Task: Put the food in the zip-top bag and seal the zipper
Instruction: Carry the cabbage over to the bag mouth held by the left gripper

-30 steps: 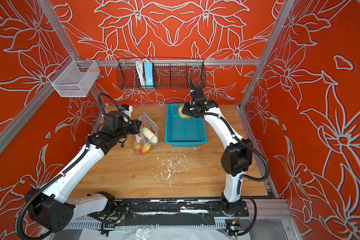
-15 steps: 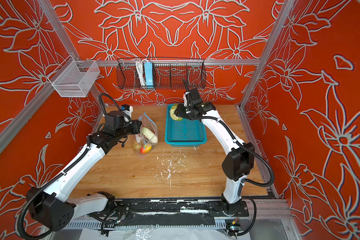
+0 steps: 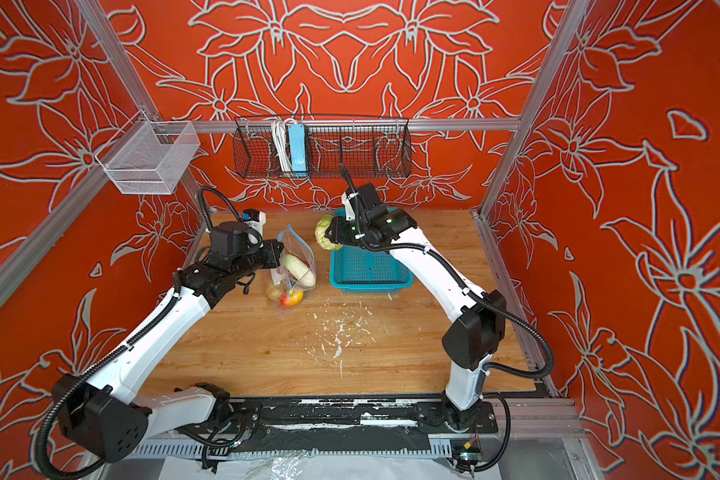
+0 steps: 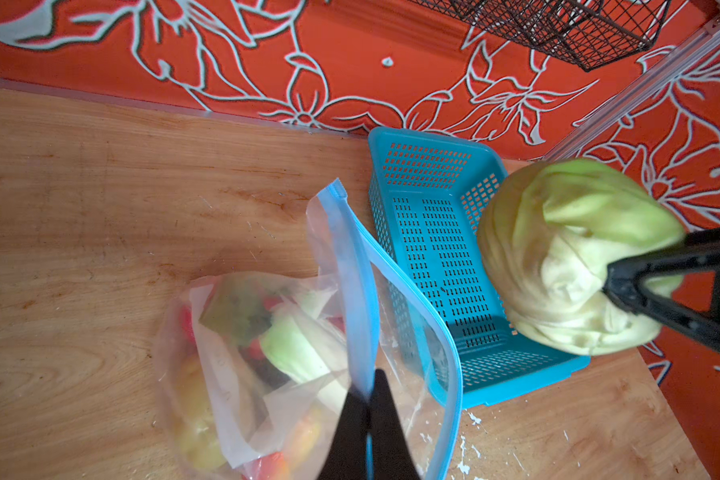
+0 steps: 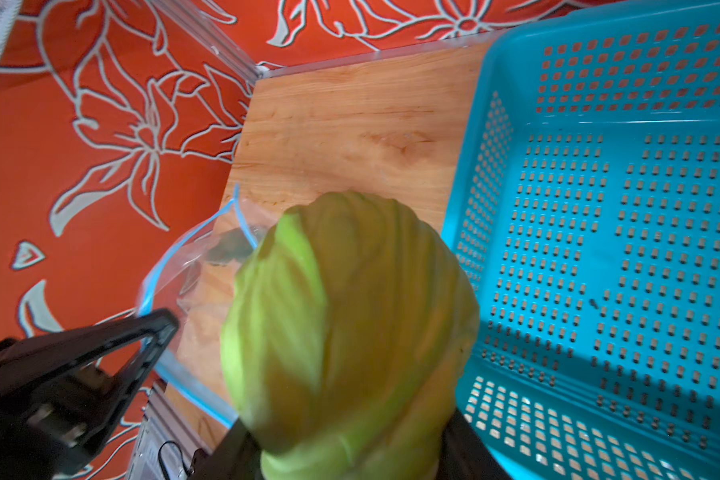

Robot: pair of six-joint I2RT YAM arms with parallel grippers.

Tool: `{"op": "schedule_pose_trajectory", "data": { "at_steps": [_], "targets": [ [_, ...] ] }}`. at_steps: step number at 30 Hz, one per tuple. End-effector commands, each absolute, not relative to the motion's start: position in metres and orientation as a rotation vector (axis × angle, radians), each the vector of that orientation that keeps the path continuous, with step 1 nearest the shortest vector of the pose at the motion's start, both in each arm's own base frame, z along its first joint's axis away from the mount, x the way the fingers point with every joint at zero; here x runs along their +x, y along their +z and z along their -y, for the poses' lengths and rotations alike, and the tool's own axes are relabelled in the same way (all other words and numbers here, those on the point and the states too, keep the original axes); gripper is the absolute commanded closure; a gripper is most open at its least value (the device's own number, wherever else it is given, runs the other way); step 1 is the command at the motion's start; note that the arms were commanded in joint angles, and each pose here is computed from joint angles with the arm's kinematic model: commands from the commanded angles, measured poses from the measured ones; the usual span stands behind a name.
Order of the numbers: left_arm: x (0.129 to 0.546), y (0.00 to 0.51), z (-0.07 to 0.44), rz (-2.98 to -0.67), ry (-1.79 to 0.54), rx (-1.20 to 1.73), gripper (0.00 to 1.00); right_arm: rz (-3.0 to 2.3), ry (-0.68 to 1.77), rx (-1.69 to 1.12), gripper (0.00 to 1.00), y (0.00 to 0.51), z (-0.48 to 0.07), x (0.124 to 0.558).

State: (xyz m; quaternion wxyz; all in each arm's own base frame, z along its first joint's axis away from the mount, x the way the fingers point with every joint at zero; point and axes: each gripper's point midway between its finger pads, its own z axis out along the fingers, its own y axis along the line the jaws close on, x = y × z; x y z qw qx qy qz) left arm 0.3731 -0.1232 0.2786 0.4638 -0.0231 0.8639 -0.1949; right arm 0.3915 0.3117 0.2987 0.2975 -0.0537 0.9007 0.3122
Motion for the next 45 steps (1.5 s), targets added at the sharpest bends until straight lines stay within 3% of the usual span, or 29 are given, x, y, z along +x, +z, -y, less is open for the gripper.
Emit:
{"op": "schedule_pose_trajectory", "data": {
  "at_steps": [1, 18, 45],
  "targets": [
    [0.375, 0.281, 0.121, -2.116, -0.480, -0.074, 1.00, -2.287, 0.897, -0.172, 0.49, 0.343, -0.318, 0.382],
    [0.373, 0.286, 0.121, -2.100, -0.486, -0.064, 1.00, -2.285, 1.018, -0.205, 0.49, 0.342, -0.360, 0.361],
    [0.361, 0.310, 0.122, -2.042, -0.527, -0.046, 1.00, -2.401, 1.023, -0.264, 0.50, 0.292, -0.412, 0.354]
  ]
}}
